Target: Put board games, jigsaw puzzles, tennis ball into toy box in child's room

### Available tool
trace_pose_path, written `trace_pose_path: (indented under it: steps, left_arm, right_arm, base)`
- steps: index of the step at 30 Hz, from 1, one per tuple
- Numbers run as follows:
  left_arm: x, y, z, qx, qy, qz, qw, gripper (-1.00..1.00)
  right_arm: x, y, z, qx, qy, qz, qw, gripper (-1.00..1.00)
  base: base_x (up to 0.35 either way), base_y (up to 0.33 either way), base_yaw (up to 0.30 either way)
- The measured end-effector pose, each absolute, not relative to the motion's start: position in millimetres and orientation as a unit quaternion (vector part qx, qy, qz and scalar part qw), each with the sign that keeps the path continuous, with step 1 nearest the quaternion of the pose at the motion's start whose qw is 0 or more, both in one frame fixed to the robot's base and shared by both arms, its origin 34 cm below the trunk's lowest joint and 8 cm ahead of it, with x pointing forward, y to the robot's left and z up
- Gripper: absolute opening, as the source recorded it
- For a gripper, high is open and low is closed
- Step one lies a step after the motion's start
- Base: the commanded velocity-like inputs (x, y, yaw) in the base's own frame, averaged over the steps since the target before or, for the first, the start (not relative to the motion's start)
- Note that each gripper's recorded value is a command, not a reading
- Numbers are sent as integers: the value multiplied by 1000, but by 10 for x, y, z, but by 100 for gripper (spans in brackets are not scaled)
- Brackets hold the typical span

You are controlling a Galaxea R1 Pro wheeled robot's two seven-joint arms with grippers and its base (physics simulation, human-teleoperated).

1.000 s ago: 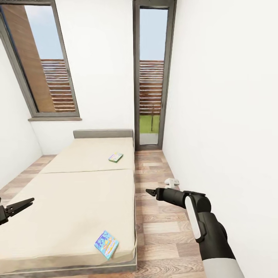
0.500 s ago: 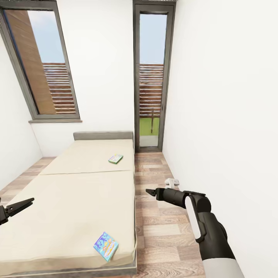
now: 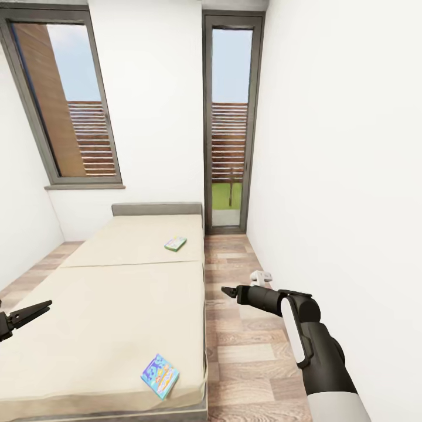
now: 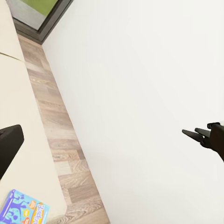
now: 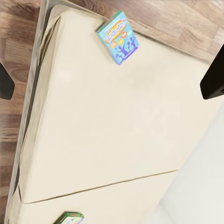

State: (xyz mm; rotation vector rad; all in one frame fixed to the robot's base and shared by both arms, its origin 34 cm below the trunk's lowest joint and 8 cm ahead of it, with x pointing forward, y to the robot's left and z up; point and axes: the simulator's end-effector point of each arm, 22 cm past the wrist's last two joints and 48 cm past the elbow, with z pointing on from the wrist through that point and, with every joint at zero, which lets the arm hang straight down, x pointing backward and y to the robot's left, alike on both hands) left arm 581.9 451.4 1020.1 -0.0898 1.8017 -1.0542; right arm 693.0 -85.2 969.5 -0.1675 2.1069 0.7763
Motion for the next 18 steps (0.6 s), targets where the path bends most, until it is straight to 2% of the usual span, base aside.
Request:
trace_pose_path:
  steps: [13, 18]
  left_arm:
    - [5788, 4512, 10294, -32, 740, -437, 510, 100]
    - [5775, 4512, 10331, -30, 739, -437, 513, 100]
  right_arm:
    - [6909, -852, 9814, -70, 840, 310, 439, 100]
    - [6900, -852, 9859, -72, 838, 310, 443, 100]
  base:
    - [0, 1, 59]
    - [0, 126, 68]
